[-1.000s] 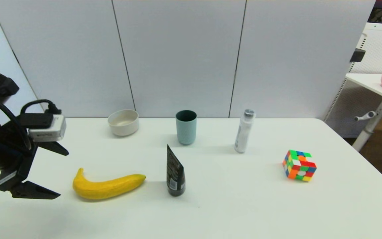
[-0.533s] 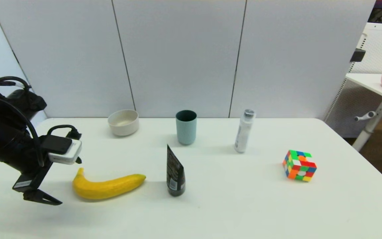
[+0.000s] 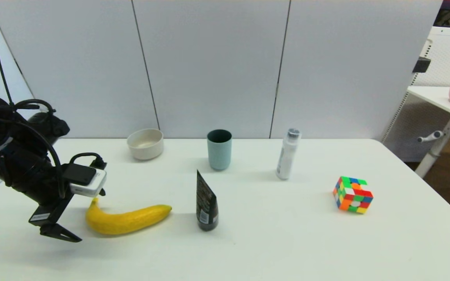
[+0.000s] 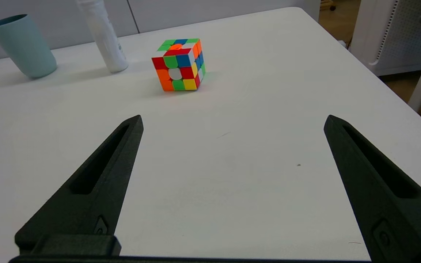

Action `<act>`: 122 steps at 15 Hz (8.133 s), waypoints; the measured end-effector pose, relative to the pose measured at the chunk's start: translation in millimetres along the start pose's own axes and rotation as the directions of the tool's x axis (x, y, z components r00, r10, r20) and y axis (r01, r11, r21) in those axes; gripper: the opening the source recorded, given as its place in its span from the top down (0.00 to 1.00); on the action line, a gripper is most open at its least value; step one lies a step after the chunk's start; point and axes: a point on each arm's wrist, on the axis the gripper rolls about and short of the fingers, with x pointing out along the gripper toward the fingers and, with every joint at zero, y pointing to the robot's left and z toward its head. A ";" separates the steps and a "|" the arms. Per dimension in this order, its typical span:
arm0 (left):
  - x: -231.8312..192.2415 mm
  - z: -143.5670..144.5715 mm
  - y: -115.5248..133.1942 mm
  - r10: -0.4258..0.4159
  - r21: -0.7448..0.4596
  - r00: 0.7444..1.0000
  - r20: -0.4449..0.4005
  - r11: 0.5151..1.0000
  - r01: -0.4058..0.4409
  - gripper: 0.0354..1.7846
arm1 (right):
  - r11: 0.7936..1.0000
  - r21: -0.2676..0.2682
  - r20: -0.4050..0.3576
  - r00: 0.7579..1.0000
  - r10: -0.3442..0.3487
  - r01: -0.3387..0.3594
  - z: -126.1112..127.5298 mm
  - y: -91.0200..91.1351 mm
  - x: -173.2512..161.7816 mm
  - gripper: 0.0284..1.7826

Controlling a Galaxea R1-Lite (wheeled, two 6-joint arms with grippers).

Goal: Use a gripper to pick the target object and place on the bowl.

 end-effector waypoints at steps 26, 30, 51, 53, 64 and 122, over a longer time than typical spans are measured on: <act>18.2 6.7 23.5 -0.028 0.026 0.999 0.034 0.999 0.028 0.70 | 1.000 0.000 0.000 1.000 0.000 0.000 0.0 0.0 0.0 0.04; -42.2 25.8 32.6 0.208 0.008 0.977 0.040 0.978 -0.208 0.70 | 1.000 0.000 0.000 1.000 0.000 0.000 0.0 0.0 0.0 0.04; 6.5 -24.0 173.8 0.586 -0.428 0.661 0.469 0.805 -0.410 0.70 | 1.000 0.000 0.000 1.000 0.000 0.000 0.0 0.0 0.0 0.04; 30.1 -36.6 173.1 0.592 -0.457 0.649 0.478 0.798 -0.392 0.70 | 1.000 0.000 0.000 1.000 0.000 0.000 0.0 0.0 0.0 0.04; 74.3 -54.4 173.9 0.609 -0.459 0.556 0.566 0.793 -0.401 0.70 | 1.000 0.000 0.000 1.000 0.000 0.000 0.0 0.0 0.0 0.04; -193.4 80.5 -45.0 0.982 -0.883 0.186 0.034 0.117 -0.454 0.06 | 1.000 0.000 0.000 1.000 0.000 0.000 0.0 0.0 0.0 0.04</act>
